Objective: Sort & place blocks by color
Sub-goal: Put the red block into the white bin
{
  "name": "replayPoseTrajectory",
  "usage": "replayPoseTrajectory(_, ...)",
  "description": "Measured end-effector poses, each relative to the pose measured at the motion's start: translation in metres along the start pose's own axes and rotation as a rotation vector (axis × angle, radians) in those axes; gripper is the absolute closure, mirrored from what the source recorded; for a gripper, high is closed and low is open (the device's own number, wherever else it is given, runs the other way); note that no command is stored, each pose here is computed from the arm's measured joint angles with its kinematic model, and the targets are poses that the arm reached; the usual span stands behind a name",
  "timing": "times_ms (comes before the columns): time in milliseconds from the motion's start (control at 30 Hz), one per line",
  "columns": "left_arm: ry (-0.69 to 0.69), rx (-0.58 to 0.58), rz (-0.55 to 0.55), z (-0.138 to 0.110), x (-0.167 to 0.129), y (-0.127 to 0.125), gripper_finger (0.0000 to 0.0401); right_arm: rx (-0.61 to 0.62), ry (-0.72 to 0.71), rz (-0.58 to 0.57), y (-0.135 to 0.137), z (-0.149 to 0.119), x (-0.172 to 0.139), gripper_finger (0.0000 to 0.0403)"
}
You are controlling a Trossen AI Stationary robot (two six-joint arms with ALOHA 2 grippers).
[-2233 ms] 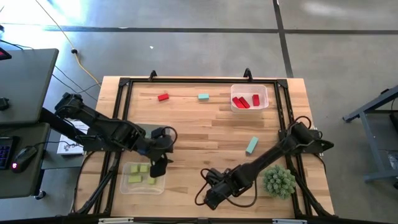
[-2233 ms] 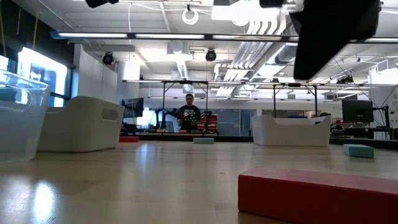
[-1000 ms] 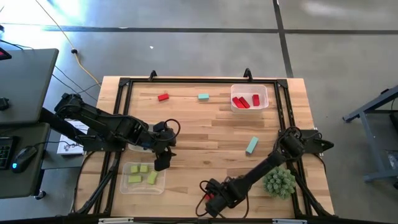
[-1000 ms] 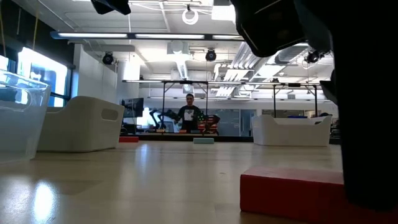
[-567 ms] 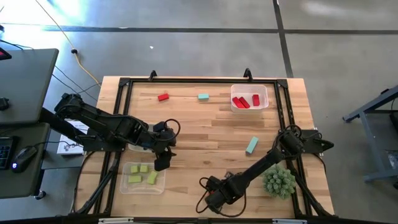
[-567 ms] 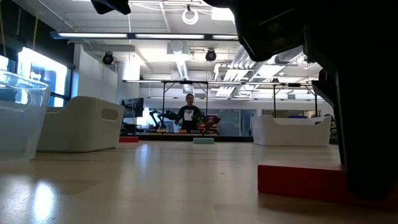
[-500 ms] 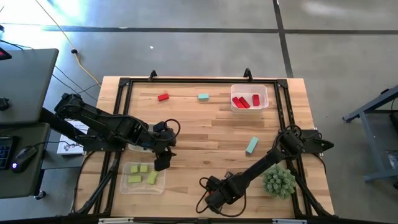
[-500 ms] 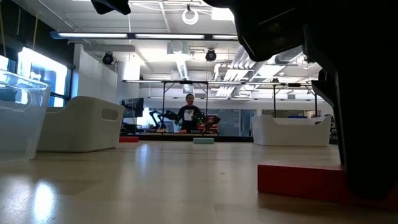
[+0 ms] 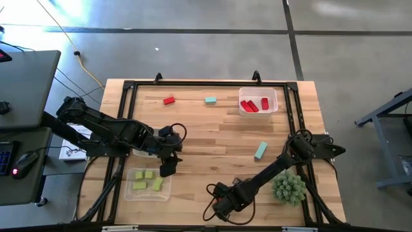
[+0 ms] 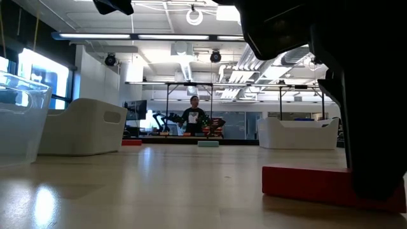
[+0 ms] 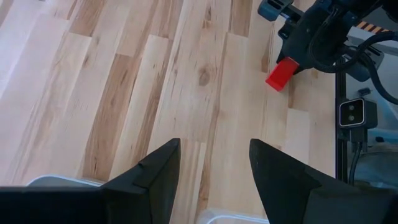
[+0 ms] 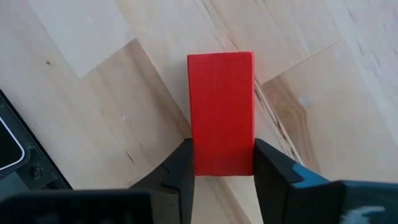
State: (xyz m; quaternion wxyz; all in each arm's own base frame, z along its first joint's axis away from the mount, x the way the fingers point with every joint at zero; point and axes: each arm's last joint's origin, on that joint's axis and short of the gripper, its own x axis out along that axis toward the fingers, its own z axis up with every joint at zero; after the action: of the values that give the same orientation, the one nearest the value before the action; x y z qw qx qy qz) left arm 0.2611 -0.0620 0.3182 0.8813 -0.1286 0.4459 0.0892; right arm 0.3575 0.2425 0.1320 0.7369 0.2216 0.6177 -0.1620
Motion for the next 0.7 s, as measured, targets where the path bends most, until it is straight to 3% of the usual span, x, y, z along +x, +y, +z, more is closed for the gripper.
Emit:
replayPoseTrajectory(367, 0.0, 0.0, 0.0, 0.0, 0.0, 0.0, 0.0219, -0.003, -0.007, -0.002, 0.004, 0.003, -0.008, 0.0302)
replayPoseTrajectory(533, 0.0, 0.0, 0.0, 0.0, 0.0, 0.0, 0.0219, -0.028, -0.072, -0.09, 0.004, 0.01, -0.017, 0.0302)
replayPoseTrajectory(700, 0.0, 0.0, 0.0, 0.0, 0.0, 0.0, 0.0219, -0.04, -0.074, -0.095, 0.004, 0.017, -0.026, 0.0302)
